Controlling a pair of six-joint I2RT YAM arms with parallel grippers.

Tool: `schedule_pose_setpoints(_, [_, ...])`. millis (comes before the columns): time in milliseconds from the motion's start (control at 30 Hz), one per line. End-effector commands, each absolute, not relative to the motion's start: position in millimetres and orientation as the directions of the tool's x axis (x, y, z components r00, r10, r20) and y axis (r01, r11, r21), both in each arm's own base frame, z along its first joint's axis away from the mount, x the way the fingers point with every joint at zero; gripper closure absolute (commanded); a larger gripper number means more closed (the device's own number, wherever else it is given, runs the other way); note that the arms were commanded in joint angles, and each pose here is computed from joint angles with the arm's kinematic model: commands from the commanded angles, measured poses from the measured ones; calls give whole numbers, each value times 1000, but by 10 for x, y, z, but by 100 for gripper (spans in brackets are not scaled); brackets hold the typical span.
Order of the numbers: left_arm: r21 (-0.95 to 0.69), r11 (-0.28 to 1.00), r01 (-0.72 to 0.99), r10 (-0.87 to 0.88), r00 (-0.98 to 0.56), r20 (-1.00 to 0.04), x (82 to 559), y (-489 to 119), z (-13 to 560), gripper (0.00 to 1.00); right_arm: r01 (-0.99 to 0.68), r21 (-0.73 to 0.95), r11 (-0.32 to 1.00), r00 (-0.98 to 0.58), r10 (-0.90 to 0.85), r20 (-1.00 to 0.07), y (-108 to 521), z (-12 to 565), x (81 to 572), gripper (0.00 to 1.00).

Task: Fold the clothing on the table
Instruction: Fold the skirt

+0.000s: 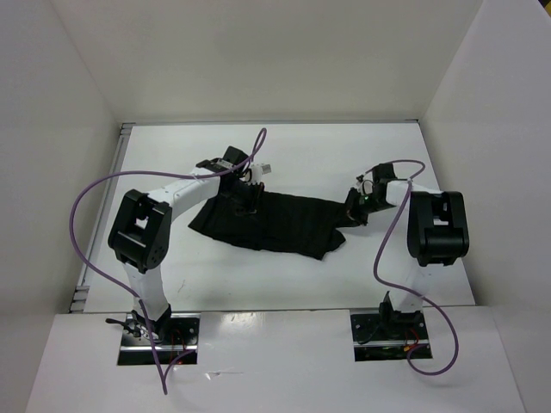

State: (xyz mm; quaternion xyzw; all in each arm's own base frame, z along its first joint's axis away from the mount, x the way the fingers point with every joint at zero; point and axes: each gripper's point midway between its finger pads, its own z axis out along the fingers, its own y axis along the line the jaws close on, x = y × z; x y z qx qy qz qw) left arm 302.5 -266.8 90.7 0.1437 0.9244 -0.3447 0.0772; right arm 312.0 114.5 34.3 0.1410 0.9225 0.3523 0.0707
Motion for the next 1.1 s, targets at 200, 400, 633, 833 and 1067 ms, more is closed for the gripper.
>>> schedule_pose_setpoints(200, [-642, 704, 303, 233, -953, -195, 2965, -2713, 672, 88, 239, 570, 787, -946, 321, -47, 1026, 173, 3165, 99])
schedule_pose_setpoints(400, [-640, 708, 300, 241, -954, -180, 2995, -2725, 494, 88, 247, 508, 825, -932, 345, -108, 893, 280, 3286, 100])
schedule_pose_setpoints(633, [-620, 737, 269, 231, -962, -143, 3051, -2717, 206, 88, 227, 513, 828, -933, 336, -129, 923, 408, 3389, 100])
schedule_pose_setpoints(833, [-620, 755, 212, 188, -977, -105, 3150, -2771, -103, 88, 163, 555, 816, -932, 312, -185, 1045, 752, 3509, 100])
schedule_pose_setpoints(1067, [-602, 776, 192, 174, -981, -87, 3204, -2767, -261, 88, -9, 667, 745, -928, 242, -282, 1623, 1594, 3596, 100])
